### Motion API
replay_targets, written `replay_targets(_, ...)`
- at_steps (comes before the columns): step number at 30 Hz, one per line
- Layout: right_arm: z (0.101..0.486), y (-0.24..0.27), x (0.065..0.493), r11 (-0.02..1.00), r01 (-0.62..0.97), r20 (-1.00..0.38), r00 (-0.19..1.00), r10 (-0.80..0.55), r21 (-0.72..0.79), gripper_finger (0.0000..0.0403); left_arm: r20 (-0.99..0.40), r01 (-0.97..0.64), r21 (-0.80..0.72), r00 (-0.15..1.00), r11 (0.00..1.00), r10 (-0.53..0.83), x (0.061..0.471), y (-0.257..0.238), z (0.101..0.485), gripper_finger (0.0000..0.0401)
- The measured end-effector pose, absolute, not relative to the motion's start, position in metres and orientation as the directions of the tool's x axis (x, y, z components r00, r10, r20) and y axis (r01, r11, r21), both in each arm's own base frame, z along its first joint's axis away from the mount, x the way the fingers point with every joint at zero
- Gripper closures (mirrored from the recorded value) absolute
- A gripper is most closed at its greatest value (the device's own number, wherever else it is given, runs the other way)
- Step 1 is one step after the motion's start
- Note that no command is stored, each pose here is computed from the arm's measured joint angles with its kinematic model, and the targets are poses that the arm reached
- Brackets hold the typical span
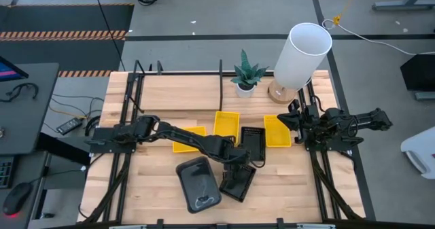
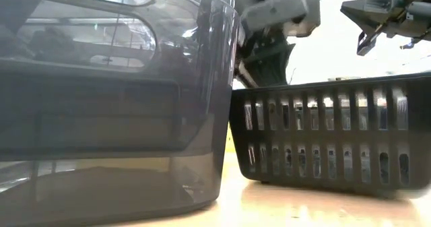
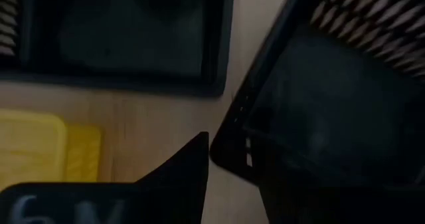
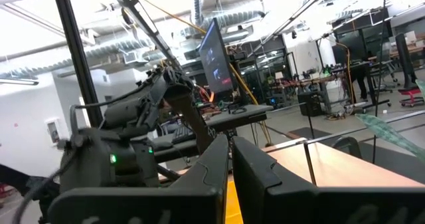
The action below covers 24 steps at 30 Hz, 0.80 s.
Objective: Stack baskets on shelf by color
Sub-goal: Stack the black bin on the stacked black bins
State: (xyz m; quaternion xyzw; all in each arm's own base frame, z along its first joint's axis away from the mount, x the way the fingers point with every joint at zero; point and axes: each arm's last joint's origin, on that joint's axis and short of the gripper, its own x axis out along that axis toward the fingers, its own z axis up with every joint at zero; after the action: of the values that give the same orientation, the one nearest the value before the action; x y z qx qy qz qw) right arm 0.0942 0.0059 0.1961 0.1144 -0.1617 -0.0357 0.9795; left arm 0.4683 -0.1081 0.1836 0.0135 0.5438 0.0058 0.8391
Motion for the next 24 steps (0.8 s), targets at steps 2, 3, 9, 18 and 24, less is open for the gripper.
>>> replay_targets(2,0.1961,0.0059,0.0942,0.971,0.033,0.309,0.945,-0.107,0.236,0.0376,-0.91,0.004,0.028,0.413,1.0,0.023,0.4702,-0.1086,0.18,0.0282)
replay_targets(3,0.1962,0.0059,0.0942,0.971,0.033,0.309,0.945,-0.107,0.236,0.0376,-0.906,0.005,0.025,0.422,1.0,0.021,0.4714,-0.109,0.1796,0.0282)
replay_targets(9,0.1969,0.0058,0.094,0.971,0.032,0.316,0.943,-0.108,0.237,0.0376,-0.905,0.007,0.022,0.424,1.0,0.017,0.4717,-0.1092,0.1797,0.0282)
replay_targets(18,0.1968,0.0058,0.094,0.971,0.031,0.316,0.943,-0.107,0.237,0.0376,-0.91,0.035,0.029,0.413,0.999,0.012,0.4707,-0.1092,0.1792,0.0326)
replay_targets(24,0.1968,0.0058,0.094,0.971,0.032,0.315,0.943,-0.108,0.237,0.0376,-0.912,0.059,0.037,0.41,0.998,0.01,0.4706,-0.1085,0.1792,0.0384)
